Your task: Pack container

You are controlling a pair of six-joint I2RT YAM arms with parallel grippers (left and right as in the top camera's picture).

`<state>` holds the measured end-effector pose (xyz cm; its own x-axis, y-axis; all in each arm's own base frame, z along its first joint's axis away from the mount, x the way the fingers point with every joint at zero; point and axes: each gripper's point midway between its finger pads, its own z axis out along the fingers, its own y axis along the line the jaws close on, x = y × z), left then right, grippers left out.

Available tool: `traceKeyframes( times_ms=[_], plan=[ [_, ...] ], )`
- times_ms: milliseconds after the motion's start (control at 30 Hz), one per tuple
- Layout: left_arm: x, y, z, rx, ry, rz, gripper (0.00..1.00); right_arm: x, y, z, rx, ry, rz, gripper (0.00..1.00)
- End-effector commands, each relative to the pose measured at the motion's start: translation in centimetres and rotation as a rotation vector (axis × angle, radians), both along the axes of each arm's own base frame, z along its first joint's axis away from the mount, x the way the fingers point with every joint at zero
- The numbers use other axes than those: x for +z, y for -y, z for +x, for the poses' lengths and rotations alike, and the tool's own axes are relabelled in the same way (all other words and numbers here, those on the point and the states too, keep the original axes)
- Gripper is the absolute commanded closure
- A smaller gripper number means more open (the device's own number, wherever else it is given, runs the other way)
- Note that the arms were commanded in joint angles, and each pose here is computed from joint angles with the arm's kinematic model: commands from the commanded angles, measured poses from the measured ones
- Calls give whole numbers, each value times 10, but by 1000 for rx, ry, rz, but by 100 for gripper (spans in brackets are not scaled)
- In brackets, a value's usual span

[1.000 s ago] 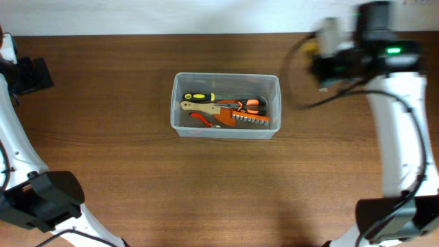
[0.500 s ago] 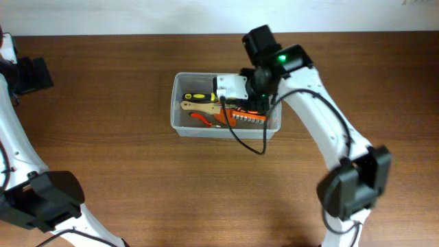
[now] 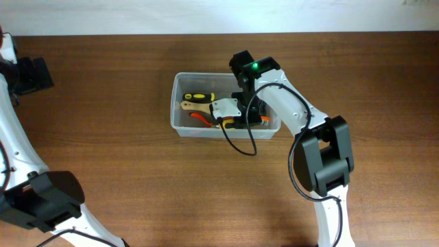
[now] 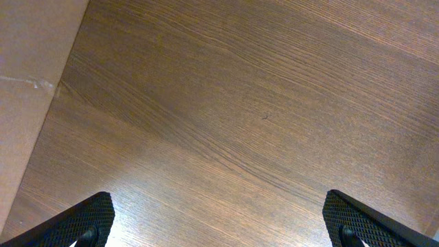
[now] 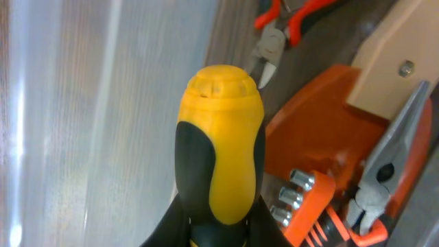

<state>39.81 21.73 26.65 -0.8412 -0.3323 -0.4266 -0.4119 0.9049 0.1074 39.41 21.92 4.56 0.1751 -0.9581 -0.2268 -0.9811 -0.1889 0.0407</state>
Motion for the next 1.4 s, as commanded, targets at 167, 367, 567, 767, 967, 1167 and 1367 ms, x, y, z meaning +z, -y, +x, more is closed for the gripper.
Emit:
traceKeyframes(
  times_ms=[167,367,567,767,967,1167,1367],
  plan=[
    [16,1,-2,8,42,9,1,38,-1,27,-135,94,28,1],
    [16,1,-2,8,42,9,1,138,-2,54,-414,229,155,1],
    [16,1,-2,8,42,9,1,255,82,91,-1079,470,247,1],
    [16,1,-2,8,42,9,1,305,210,92,-1491,557,323,1],
    [16,1,-2,8,42,9,1,292,304,61,-1860,389,353,1],
    [16,1,-2,8,42,9,1,338,314,26,-1855,389,521,1],
    [16,1,-2,8,42,9,1,428,276,-44,-1724,553,728,1]
  ],
)
